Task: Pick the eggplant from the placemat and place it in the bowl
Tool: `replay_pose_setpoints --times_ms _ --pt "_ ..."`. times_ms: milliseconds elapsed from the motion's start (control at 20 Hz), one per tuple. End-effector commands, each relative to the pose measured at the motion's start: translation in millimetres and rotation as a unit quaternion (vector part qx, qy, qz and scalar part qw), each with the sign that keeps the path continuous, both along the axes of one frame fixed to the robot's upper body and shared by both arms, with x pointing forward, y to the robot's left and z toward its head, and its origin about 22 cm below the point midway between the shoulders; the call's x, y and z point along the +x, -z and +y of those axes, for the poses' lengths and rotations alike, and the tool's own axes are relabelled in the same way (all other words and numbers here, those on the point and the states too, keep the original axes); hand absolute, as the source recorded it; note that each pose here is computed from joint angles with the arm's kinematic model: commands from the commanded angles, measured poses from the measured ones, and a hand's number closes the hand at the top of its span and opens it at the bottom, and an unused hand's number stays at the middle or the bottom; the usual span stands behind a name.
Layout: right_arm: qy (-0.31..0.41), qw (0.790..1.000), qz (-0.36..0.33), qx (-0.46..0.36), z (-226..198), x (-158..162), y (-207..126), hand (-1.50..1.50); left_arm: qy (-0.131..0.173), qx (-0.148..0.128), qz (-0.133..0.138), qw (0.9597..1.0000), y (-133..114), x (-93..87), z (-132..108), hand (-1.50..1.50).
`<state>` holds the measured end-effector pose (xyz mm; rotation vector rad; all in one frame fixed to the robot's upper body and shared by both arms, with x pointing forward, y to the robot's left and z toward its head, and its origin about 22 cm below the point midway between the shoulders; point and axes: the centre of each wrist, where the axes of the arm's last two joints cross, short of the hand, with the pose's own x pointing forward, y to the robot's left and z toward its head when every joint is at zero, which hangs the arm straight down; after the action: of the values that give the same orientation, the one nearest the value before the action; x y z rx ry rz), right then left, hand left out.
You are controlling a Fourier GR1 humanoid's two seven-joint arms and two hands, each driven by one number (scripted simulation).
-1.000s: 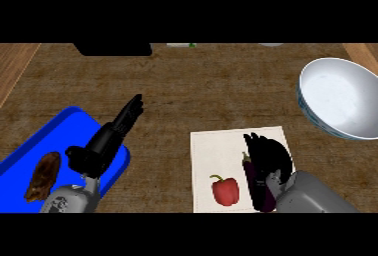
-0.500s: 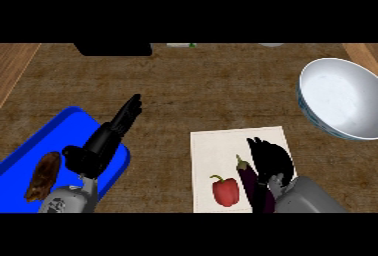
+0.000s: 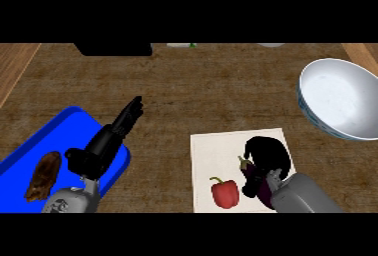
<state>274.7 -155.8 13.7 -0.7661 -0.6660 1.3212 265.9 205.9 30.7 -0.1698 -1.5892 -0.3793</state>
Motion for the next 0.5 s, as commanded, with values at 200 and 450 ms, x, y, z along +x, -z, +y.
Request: replay_pose_setpoints --times_ms 200,450 --pt "-0.006 0.999 -0.033 -0.02 4 2 14 1.5 0.005 -0.006 0.002 1.0 2 -10.4 -13 0.0" --pt "-0.244 0.965 -0.074 0.057 -33 -16 -31 1.5 -0.005 -0.001 -0.001 1.0 -7 -5.1 -9 0.0"
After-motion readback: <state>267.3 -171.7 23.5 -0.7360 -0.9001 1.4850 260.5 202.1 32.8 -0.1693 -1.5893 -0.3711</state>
